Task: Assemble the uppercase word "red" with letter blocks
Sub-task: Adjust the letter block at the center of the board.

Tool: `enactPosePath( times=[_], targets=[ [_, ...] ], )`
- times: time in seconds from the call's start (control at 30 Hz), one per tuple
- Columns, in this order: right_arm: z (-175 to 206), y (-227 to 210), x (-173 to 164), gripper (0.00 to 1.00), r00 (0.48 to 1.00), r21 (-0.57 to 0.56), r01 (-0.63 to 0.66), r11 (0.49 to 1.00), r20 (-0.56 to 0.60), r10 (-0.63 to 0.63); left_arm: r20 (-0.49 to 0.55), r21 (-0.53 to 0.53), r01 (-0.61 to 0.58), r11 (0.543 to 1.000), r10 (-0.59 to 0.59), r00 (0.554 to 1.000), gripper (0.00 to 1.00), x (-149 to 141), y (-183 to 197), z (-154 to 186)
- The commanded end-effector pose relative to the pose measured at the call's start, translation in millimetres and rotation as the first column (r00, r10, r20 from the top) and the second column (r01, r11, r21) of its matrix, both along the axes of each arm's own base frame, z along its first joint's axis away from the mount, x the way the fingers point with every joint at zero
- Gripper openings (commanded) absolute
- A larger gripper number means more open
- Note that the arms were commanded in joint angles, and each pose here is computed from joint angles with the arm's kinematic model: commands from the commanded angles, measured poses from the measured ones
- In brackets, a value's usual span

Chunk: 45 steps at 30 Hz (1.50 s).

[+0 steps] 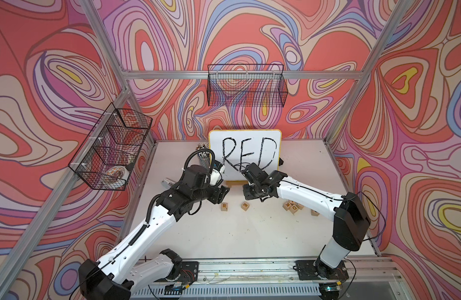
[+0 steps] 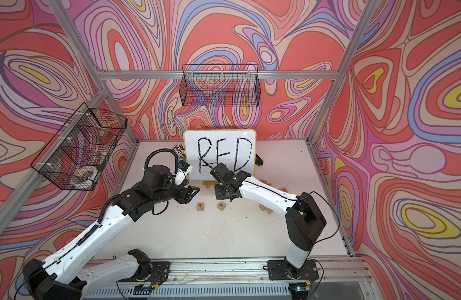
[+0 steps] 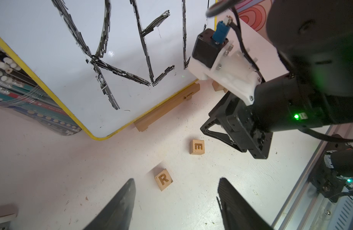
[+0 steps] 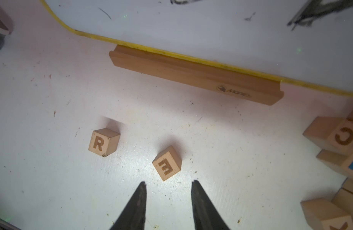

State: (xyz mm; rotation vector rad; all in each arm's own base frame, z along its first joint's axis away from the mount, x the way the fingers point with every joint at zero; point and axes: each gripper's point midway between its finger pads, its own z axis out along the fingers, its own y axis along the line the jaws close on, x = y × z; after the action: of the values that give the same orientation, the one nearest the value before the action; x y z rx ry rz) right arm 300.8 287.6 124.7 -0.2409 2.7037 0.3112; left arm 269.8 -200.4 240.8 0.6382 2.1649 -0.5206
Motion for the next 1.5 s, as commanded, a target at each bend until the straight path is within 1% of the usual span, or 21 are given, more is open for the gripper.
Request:
enactPosePath(
  times=[0.0,0.13,0.27,0.3,0.4,0.5,0.53,0.67,0.8,0.97,1.47],
  targets=[
    [1.5,8.0,-4.1,0.43,0.977,0.1,0.21,0.973,-0.05,-0.206,-0.001,-0.014,-0.002,1.0,0.002,1.0,0.69,-0.2,0.5,0.3],
    [-5.0,16.2,-7.4,0.45,0.94,0.143,0.328,0.934,-0.147,-0.308,-0.004,-0.011,-0.002,1.0,0.002,1.0,0.69,0.0,0.6,-0.9],
    [-9.6,3.4,-11.1,0.47,0.896,0.062,0.425,0.903,-0.169,-0.41,0.0,-0.013,-0.002,1.0,0.002,1.0,0.69,-0.1,0.7,0.3],
    [-20.0,-0.8,-11.1,0.47,0.882,0.014,0.446,0.895,-0.176,-0.437,0.0,-0.013,-0.001,1.0,0.001,1.0,0.69,-0.2,0.5,0.2],
    [-30.6,-1.8,-14.2,0.47,0.863,-0.043,0.465,0.884,-0.201,-0.464,-0.002,-0.013,-0.002,1.0,0.002,1.0,0.69,-0.2,0.7,0.0],
    [-43.1,5.9,-16.8,0.47,0.85,-0.049,0.477,0.878,-0.23,-0.475,0.0,-0.011,-0.005,1.0,0.005,1.0,0.69,0.0,1.2,0.2],
    [-48.7,5.5,-18.0,0.47,0.838,-0.06,0.49,0.869,-0.242,-0.489,0.002,-0.01,-0.006,1.0,0.006,1.0,0.69,0.0,1.6,0.5],
    [-54.5,3.9,-19.4,0.47,0.814,-0.07,0.525,0.848,-0.249,-0.524,0.003,-0.013,-0.008,1.0,0.008,1.0,0.68,0.1,2.0,1.2],
    [-56.9,8.1,-19.5,0.47,0.813,-0.05,0.527,0.848,-0.261,-0.521,0.003,-0.014,-0.004,1.0,0.004,1.0,0.68,-0.4,1.0,1.3],
    [-68.6,10.6,-24.2,0.46,0.802,-0.065,0.525,0.849,-0.295,-0.519,0.005,-0.016,-0.003,1.0,0.004,1.0,0.68,-1.1,1.3,2.3],
    [-89.1,12.4,-22.7,0.46,0.797,-0.086,0.526,0.846,-0.297,-0.525,0.001,-0.014,-0.004,1.0,0.004,1.0,0.68,-1.0,1.2,0.8]
  ],
)
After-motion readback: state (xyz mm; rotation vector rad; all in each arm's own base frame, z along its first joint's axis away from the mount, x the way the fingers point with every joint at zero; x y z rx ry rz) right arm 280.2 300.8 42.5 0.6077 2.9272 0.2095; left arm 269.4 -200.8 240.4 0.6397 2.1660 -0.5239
